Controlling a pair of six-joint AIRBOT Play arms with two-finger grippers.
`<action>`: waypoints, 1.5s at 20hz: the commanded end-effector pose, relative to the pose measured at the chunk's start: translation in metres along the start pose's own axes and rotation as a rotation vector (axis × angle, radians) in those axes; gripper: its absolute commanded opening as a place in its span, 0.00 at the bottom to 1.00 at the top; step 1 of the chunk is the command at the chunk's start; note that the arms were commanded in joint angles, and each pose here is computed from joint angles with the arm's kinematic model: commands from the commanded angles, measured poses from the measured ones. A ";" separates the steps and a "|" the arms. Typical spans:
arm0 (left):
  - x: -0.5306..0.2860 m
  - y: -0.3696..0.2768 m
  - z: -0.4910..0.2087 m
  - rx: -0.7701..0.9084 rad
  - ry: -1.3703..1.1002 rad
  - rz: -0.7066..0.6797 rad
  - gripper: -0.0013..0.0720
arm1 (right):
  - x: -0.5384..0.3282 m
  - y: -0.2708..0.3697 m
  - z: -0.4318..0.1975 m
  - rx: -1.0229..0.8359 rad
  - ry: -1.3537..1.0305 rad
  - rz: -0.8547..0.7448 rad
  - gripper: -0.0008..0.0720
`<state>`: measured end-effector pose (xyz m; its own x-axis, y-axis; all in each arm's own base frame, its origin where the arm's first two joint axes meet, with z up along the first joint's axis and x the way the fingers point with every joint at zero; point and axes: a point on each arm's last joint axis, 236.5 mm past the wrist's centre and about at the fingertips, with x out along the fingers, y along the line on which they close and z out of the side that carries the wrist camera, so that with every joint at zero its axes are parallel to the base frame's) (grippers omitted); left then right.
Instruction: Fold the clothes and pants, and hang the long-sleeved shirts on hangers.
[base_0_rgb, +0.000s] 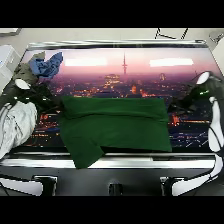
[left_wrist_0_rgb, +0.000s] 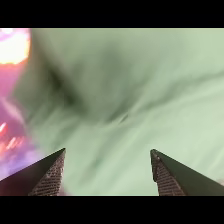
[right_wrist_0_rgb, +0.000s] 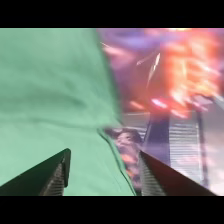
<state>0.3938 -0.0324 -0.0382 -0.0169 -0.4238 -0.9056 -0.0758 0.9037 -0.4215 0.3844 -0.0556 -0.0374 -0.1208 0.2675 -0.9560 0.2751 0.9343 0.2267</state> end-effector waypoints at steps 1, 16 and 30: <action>-0.037 0.025 -0.038 -0.049 0.060 0.016 0.81 | -0.034 -0.038 -0.032 0.113 0.041 0.026 0.75; 0.102 -0.021 -0.197 -0.166 0.188 -0.222 0.66 | 0.011 -0.047 -0.120 0.185 0.123 0.058 0.79; 0.103 -0.045 -0.191 -0.087 0.140 -0.228 0.05 | 0.102 -0.033 -0.167 0.212 0.216 0.162 0.83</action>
<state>0.2053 -0.1262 -0.1086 -0.1328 -0.6181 -0.7748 -0.1902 0.7831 -0.5922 0.1993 -0.0281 -0.0967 -0.3059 0.4541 -0.8368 0.4881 0.8294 0.2717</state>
